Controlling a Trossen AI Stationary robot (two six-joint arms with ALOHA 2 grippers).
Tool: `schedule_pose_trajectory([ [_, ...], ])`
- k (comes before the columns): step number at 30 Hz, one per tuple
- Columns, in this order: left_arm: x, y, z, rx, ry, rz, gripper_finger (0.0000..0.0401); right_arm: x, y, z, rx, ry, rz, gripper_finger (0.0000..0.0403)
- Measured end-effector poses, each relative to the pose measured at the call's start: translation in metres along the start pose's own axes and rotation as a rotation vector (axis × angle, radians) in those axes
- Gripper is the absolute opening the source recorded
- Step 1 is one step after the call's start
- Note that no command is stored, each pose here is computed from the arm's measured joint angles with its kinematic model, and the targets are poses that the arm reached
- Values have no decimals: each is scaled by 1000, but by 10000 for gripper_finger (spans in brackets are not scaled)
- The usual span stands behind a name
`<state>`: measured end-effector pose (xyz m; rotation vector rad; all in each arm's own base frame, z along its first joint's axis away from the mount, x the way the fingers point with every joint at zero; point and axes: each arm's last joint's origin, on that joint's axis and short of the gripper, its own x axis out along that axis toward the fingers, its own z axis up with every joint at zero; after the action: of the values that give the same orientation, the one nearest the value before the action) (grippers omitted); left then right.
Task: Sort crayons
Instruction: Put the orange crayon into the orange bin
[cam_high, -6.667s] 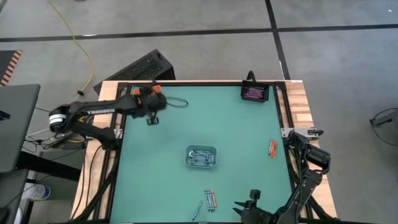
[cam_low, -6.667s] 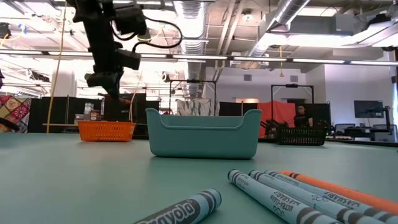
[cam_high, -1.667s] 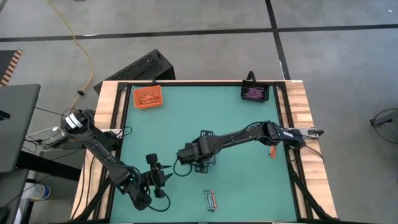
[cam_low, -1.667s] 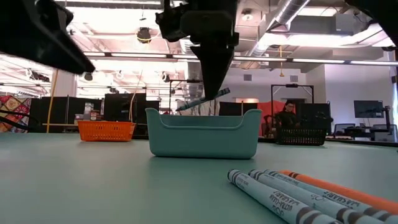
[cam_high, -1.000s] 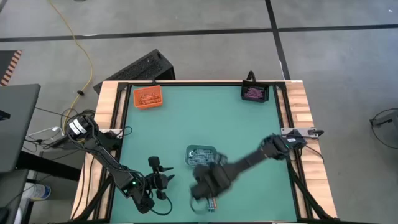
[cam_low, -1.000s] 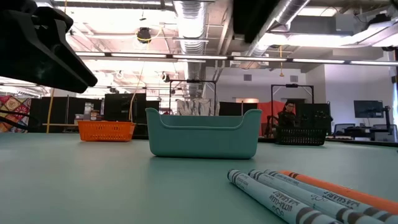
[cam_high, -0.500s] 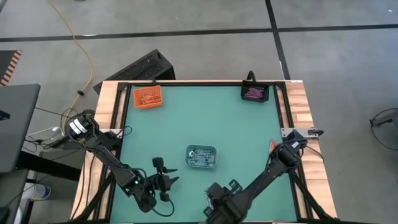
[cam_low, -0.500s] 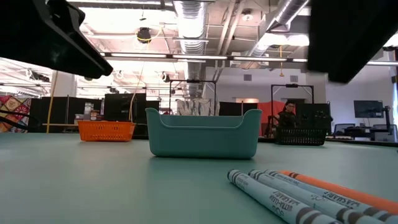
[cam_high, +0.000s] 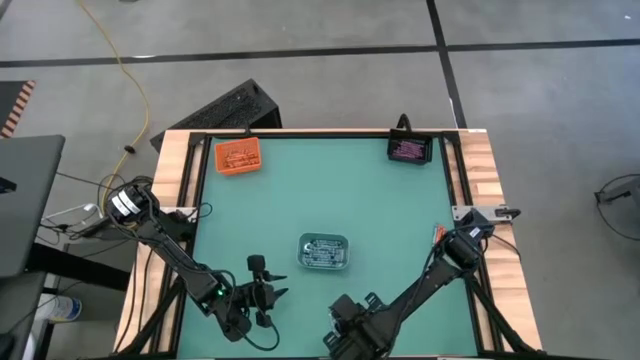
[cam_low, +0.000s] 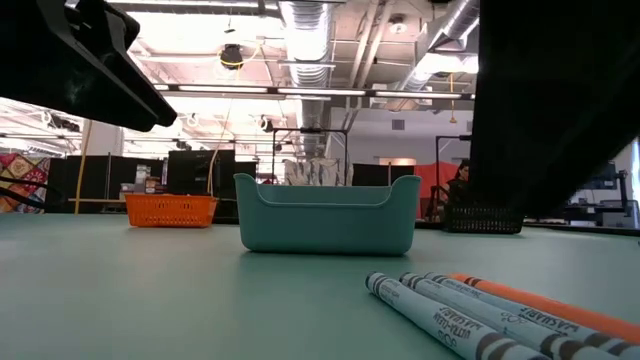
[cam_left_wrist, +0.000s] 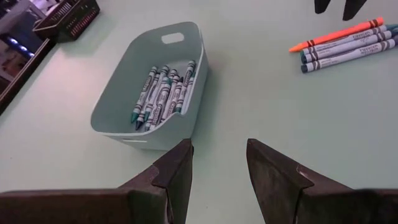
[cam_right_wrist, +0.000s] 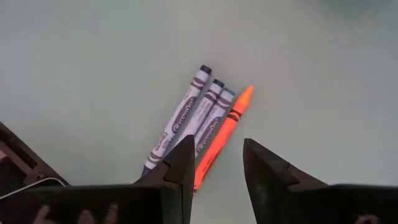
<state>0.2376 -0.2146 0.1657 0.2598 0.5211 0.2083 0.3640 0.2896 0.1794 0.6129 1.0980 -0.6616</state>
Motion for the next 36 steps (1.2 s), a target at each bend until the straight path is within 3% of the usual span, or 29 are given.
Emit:
schedule_pose_trajectory([
  [13, 0, 0, 0, 4, 7, -14, 141, 13, -5, -1, 3, 30, -26, 127],
  [22, 0, 0, 0, 4, 7, -15, 142, 44, 0, -8, -26, 97, -76, 125],
  [27, 0, 0, 0, 12, 9, -15, 141, 33, -2, -12, -42, 56, -136, 94],
  [33, 0, 0, 0, 16, 6, -14, 142, 30, -10, -12, -127, 67, -225, 13],
  [36, 0, 0, 0, 16, 6, -14, 142, 29, -12, -12, -152, 71, -248, 6],
])
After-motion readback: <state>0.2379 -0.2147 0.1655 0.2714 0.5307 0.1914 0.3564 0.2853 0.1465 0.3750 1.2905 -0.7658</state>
